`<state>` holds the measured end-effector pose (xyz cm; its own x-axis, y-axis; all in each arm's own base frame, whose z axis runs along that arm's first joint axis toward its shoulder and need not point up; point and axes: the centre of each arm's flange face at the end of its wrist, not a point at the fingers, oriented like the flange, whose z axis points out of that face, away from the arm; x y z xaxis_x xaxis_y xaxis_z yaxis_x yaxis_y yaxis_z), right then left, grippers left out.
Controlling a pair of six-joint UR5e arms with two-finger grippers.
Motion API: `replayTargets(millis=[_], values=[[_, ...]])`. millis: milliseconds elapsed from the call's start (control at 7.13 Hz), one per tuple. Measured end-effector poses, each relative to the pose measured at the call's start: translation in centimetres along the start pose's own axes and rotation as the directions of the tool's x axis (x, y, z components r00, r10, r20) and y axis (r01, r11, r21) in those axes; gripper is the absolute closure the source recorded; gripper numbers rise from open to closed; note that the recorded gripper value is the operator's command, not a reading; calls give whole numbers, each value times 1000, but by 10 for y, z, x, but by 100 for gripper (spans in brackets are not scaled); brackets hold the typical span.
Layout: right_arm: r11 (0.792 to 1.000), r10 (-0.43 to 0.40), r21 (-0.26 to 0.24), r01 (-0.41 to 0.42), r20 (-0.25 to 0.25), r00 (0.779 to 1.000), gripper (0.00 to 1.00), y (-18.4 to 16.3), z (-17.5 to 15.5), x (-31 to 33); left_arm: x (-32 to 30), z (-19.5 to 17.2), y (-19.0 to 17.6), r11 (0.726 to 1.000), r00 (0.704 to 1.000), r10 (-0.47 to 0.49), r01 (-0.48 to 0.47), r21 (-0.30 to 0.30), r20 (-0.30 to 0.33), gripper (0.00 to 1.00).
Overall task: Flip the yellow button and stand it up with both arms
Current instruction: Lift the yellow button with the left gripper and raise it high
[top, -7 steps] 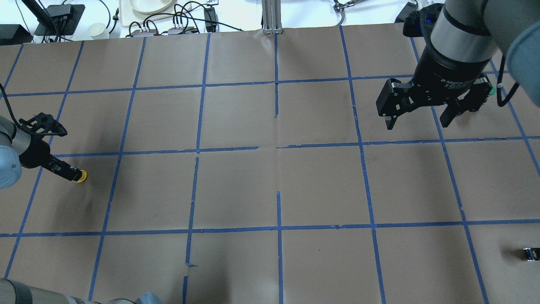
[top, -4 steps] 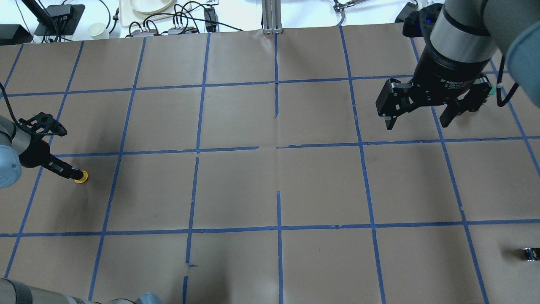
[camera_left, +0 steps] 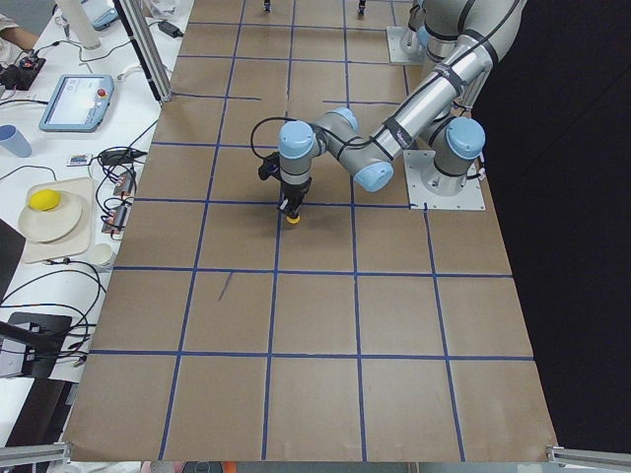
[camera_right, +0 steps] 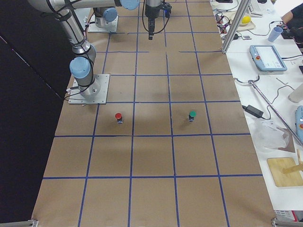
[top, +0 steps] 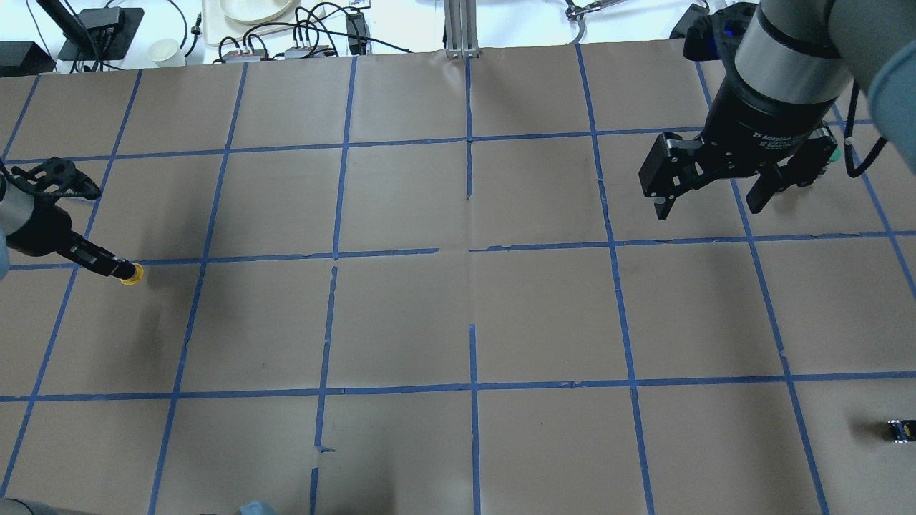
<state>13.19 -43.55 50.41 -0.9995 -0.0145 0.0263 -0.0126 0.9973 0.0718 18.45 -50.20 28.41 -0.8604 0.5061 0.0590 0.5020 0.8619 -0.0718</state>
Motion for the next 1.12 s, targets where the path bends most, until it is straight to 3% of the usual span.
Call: replayTargets(millis=[280, 421, 561, 701, 841, 982, 1122], values=[[999, 43, 5, -43, 4, 999, 0, -1, 0, -1, 55, -21, -53, 997, 987, -46, 55, 53, -156, 91], [992, 129, 4, -129, 22, 991, 0, -2, -1, -3, 99, -32, -86, 991, 969, -52, 80, 107, -241, 92], [972, 235, -9, -235, 80, 969, 0, -4, -2, -8, 143, -47, -109, 978, 937, -69, 130, 160, -342, 93], [940, 341, -50, -338, 160, 926, 0, -8, -2, -15, 181, -63, -124, 957, 880, -110, 219, 190, -461, 94], [896, 443, -108, -430, 226, 867, 0, -14, -1, -19, 211, -76, -137, 926, 796, -148, 320, 201, -587, 96], [843, 538, -178, -508, 292, 791, 0, -21, -1, -16, 236, -90, -149, 890, 694, -178, 415, 186, -698, 97], [769, 639, -270, -580, 363, 678, 0, -29, -5, -5, 264, -104, -159, 863, 586, -183, 481, 156, -789, 98]])
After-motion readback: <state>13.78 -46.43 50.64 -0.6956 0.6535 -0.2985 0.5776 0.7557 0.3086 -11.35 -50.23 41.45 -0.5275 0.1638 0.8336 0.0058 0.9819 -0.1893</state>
